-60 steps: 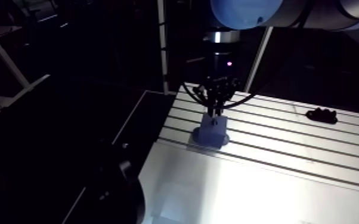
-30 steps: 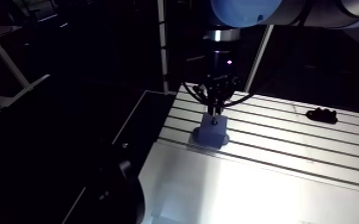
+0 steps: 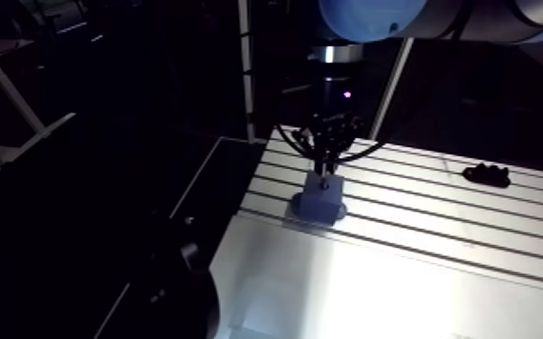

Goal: Pick up the M10 bolt and insert it into the hex recess until seated.

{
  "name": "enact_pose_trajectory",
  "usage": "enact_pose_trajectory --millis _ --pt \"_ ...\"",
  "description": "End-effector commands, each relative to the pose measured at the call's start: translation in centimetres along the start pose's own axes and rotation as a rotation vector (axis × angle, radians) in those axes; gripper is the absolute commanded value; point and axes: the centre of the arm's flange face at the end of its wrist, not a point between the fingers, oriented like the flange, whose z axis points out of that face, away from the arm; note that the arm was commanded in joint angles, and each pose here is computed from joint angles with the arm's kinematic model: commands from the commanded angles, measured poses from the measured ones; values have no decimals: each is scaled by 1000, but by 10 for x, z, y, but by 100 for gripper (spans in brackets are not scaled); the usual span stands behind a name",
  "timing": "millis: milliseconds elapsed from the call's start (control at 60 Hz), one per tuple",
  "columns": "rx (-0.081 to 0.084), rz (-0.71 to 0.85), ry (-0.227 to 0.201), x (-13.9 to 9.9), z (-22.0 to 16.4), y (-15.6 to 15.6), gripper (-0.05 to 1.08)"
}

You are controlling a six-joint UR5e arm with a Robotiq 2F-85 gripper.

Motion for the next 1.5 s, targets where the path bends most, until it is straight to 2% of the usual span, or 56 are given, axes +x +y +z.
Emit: enact_pose_trajectory --millis 17,683,700,717,733,750,767,783,800,817,833,850,867,883,933,1067,1150,1500 --pt "4 1 -4 0 3 -1 100" --pt "5 8 -7 -3 10 -2 98" --pt "5 8 -8 -3 10 -2 93" --pt "5 8 -8 -3 10 -2 93" --pt "5 8 -10 -4 11 -3 80" --pt "5 8 -10 -4 11 -3 80" --pt "4 8 -8 -4 10 -3 57" --pt "4 8 -8 -4 10 -3 57" --pt "3 8 -6 -5 9 -2 32" --pt "2 7 -8 -5 9 -3 18" --pt "2 7 -8 -5 9 -3 18" --pt "3 10 -6 -5 9 -2 11" --pt "3 10 -6 -5 9 -2 11" --pt "2 10 -2 -5 8 -2 1" --pt "-1 11 3 -5 7 -2 0" --pt "-23 12 48 -4 -7 -1 0" --pt "-27 14 62 -4 -14 -1 0" --pt "-27 23 68 -7 -18 -2 0"
